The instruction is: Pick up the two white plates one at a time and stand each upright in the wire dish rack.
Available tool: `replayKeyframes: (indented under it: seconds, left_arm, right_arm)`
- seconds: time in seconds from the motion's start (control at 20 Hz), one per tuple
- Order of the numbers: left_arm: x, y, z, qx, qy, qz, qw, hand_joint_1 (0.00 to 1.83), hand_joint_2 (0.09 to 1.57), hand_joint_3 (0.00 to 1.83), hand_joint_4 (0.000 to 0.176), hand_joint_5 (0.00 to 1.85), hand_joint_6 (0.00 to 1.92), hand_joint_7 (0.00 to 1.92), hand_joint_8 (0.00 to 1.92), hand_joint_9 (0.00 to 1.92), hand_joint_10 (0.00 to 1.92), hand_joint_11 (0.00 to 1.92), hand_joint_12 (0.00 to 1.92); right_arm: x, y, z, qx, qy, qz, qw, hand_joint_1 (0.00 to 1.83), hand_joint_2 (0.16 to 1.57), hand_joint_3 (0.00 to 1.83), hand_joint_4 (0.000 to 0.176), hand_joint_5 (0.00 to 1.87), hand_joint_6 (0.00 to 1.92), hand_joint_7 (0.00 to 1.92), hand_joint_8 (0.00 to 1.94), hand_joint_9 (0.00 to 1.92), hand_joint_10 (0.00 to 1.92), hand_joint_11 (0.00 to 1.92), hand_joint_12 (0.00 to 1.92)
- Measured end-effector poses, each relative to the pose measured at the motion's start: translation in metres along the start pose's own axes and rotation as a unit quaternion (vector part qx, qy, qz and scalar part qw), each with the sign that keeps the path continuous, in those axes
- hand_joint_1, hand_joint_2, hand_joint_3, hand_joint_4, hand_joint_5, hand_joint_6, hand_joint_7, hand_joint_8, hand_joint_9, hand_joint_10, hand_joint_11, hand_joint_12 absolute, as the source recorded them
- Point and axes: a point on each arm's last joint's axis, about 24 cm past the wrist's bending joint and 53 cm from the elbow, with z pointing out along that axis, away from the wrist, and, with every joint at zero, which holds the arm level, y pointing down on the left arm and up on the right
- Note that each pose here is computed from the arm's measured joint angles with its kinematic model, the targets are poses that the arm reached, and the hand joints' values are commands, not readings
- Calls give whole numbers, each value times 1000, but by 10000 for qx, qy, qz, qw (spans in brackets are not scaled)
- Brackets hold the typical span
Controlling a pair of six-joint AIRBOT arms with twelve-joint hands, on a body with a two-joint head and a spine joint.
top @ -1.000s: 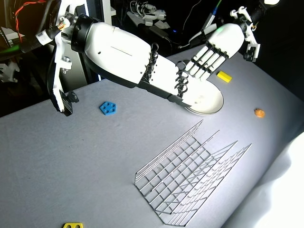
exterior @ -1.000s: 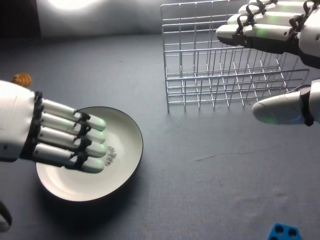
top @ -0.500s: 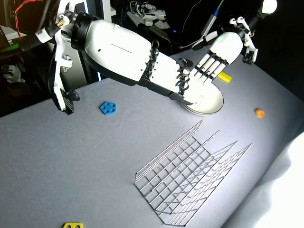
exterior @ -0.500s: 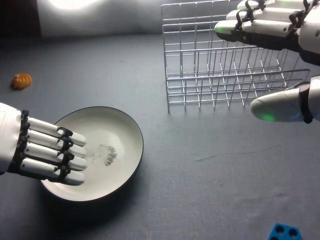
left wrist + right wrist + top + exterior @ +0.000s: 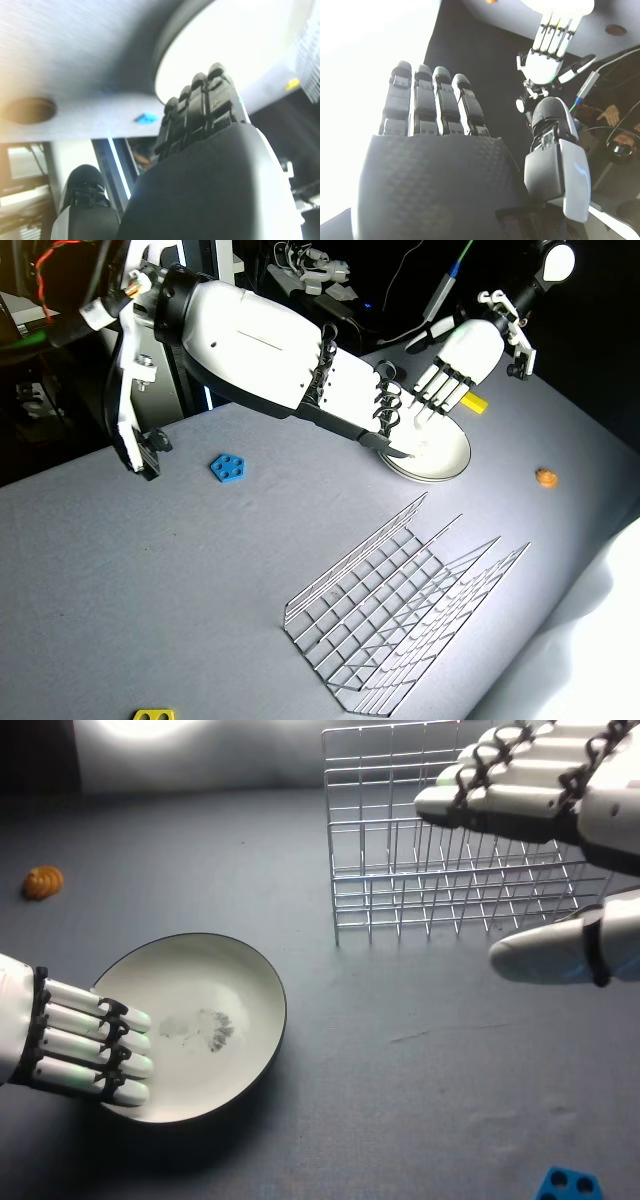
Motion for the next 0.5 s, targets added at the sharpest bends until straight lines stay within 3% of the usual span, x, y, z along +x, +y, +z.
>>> replayKeyframes:
  seconds: [0.1, 0.25, 0.5]
  left_arm:
    - [-3, 2, 0, -46, -76, -51, 9999, 0, 1063, 24, 0, 0, 0, 0, 0, 0, 0, 0, 0]
    - [-2, 13, -4, -223, -79, -66, 9997, 0, 1070, 25, 0, 0, 0, 0, 0, 0, 0, 0, 0]
    - [3, 26, -8, -411, -25, -109, 9991, 0, 1081, 26, 0, 0, 0, 0, 0, 0, 0, 0, 0]
  right_arm:
    - [11, 0, 10, -62, 131, 36, 9999, 0, 1165, 5, 0, 0, 0, 0, 0, 0, 0, 0, 0]
    - [46, 1, 25, -115, 566, -52, 9983, 0, 1160, 2, 0, 0, 0, 0, 0, 0, 0, 0, 0]
    - [62, 8, 39, -356, 640, -59, 9973, 0, 1161, 3, 0, 0, 0, 0, 0, 0, 0, 0, 0]
